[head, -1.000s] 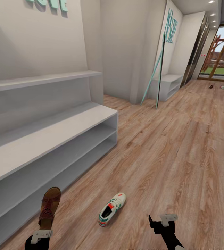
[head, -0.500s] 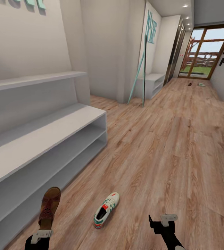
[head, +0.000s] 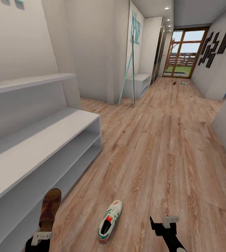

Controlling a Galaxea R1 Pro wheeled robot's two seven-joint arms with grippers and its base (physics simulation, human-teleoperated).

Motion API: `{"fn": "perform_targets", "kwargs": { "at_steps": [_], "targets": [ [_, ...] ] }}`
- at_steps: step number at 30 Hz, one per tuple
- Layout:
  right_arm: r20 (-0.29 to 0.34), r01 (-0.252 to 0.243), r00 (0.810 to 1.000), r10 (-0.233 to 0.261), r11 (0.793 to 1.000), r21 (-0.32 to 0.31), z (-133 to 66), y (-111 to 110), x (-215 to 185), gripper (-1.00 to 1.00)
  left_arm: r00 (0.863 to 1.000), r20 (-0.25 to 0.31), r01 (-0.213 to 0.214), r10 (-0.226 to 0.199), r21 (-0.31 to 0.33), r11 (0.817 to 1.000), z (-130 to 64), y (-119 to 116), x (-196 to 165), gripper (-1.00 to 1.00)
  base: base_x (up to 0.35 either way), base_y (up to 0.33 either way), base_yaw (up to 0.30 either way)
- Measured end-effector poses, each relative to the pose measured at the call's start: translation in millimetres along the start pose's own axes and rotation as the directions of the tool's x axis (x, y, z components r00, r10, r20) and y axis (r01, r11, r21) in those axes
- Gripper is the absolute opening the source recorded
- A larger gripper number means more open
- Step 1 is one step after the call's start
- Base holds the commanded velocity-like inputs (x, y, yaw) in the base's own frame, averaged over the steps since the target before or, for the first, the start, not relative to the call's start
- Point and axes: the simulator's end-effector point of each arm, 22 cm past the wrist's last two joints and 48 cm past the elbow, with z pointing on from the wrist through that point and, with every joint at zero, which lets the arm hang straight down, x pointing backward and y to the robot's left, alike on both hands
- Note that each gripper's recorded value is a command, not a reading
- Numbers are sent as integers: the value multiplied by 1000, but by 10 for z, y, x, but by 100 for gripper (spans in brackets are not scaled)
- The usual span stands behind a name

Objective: Pick up the two gym shoes and the two sandals from the corridor floor and place them onto the hallstand (shoe rack) in the corridor, making sure they are on the rack and not on the floor. Arrange them so the two gym shoes are next to each other and the two sandals are next to each other.

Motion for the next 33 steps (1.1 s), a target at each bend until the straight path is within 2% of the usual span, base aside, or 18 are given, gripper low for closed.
{"fn": "perform_targets", "kwargs": {
  "at_steps": [18,33],
  "targets": [
    [0,0,1000,0,1000,0,1,0,0,100,1000,-1,1,-1,0,1000,1,-1,2,-100,152,278,-261],
    [0,0,1000,0,1000,0,2,-1,0,100,1000,-1,1,-1,-1,1000,1,3,2,-100,7,31,-261]
  ]
}}
